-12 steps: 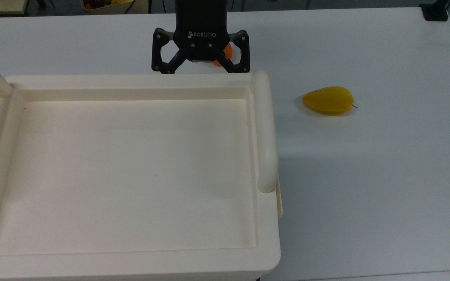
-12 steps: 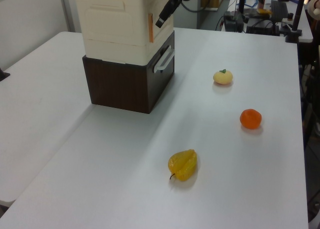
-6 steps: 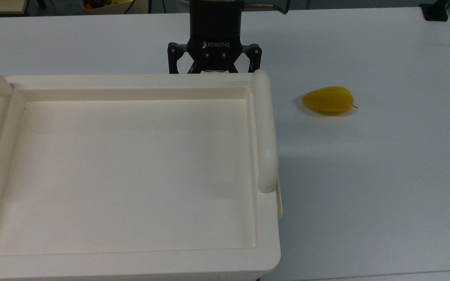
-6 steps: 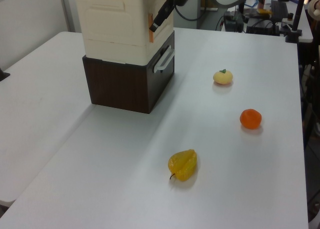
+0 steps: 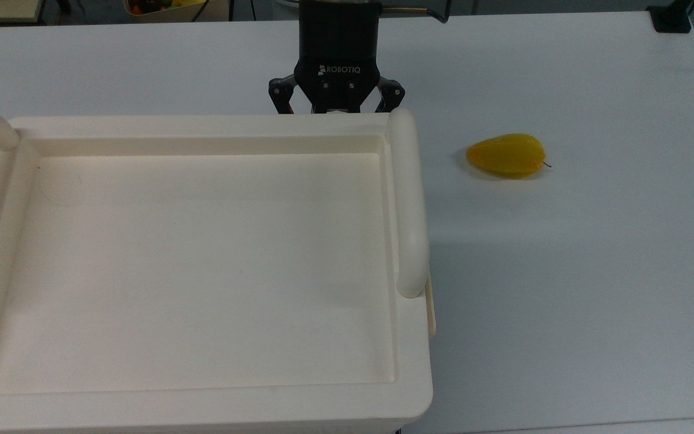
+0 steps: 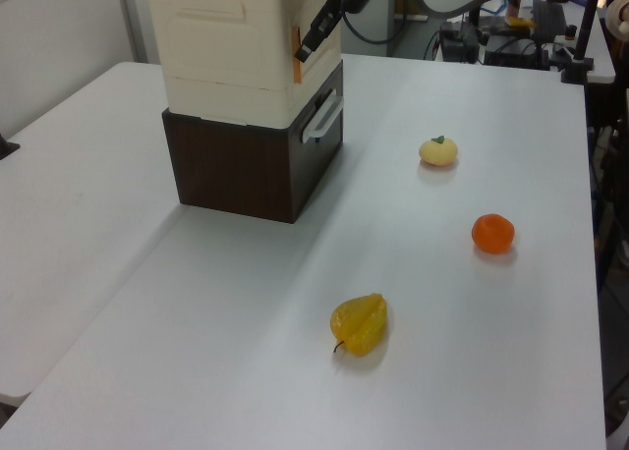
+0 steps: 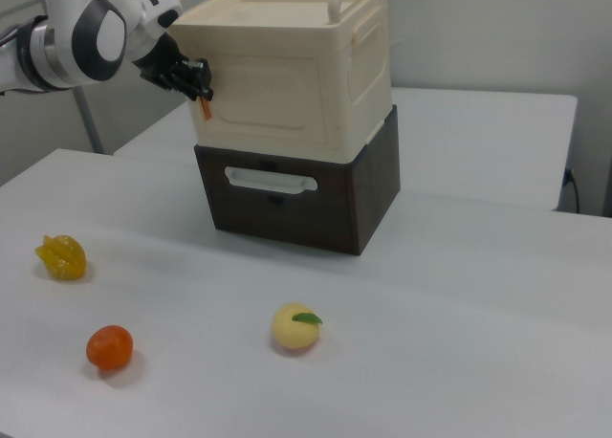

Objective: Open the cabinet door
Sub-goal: 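Close the gripper on the orange door handle, then pull the handle outward, swinging the cream door open on its hinge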

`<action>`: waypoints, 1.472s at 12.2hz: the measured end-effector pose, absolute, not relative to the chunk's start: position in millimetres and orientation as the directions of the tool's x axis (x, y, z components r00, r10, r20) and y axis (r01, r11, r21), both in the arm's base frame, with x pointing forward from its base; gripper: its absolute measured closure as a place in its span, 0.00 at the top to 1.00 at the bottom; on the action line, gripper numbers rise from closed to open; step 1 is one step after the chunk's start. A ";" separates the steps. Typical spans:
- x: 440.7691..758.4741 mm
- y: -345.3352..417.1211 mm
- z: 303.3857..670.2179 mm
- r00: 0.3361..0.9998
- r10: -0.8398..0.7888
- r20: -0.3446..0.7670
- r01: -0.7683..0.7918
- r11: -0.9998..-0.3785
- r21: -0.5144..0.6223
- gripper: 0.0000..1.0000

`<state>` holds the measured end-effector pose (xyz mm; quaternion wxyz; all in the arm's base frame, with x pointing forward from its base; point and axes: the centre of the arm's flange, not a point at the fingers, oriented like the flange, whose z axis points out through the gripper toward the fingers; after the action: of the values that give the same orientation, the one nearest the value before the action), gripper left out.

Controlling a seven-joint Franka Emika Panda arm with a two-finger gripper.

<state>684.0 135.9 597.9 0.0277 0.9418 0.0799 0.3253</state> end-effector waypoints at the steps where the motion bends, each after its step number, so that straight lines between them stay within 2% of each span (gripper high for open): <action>1: 683.7 137.8 597.8 0.775 0.170 0.608 0.135 -0.985 0.103 0.27; 5: 683.2 141.1 596.9 0.777 0.164 0.608 0.133 -0.986 0.097 0.17; 8: 681.7 141.7 597.5 0.790 0.134 0.599 0.108 -0.991 0.079 0.15; 15: 662.5 137.8 610.7 0.862 0.088 0.499 0.062 -0.996 0.069 0.15; 18: 654.8 130.7 611.5 0.894 0.077 0.442 0.047 -0.996 0.077 0.25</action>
<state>654.8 130.7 611.5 0.0324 0.9725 0.0318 0.2283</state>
